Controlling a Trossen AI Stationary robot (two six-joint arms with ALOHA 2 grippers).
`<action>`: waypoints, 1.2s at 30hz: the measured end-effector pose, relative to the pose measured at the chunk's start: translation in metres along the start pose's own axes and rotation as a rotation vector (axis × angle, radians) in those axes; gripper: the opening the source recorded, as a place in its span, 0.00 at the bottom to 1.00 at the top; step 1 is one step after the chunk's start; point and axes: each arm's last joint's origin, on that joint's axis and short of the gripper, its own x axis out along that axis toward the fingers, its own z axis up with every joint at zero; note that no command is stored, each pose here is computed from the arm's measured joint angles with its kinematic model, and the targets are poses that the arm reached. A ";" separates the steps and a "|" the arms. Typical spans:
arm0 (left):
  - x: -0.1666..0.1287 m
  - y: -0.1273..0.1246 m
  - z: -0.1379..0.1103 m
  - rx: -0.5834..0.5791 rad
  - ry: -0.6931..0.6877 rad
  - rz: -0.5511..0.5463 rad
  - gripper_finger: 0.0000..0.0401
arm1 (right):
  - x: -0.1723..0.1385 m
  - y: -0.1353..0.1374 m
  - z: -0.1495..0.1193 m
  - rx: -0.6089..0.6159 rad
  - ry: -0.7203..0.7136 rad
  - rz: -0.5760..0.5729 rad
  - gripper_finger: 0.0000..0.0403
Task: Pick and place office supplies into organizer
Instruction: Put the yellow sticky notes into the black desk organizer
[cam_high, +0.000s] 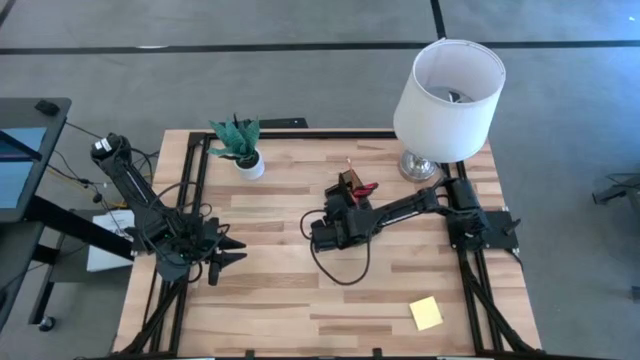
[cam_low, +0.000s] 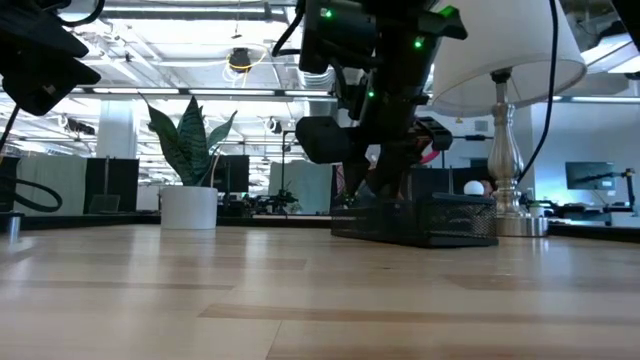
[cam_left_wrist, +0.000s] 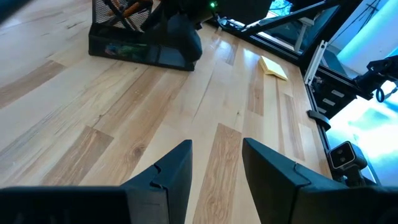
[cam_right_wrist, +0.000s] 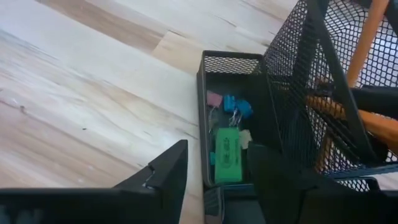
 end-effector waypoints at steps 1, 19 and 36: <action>0.000 0.000 0.000 0.000 0.000 0.000 0.34 | 0.000 0.000 0.000 0.001 0.000 0.001 0.40; 0.000 0.000 0.000 0.000 0.000 0.000 0.34 | -0.041 0.024 0.006 -0.110 -0.051 0.149 0.26; 0.000 0.001 -0.001 0.034 0.004 0.006 0.34 | -0.224 -0.014 -0.166 -0.092 -0.061 0.332 0.25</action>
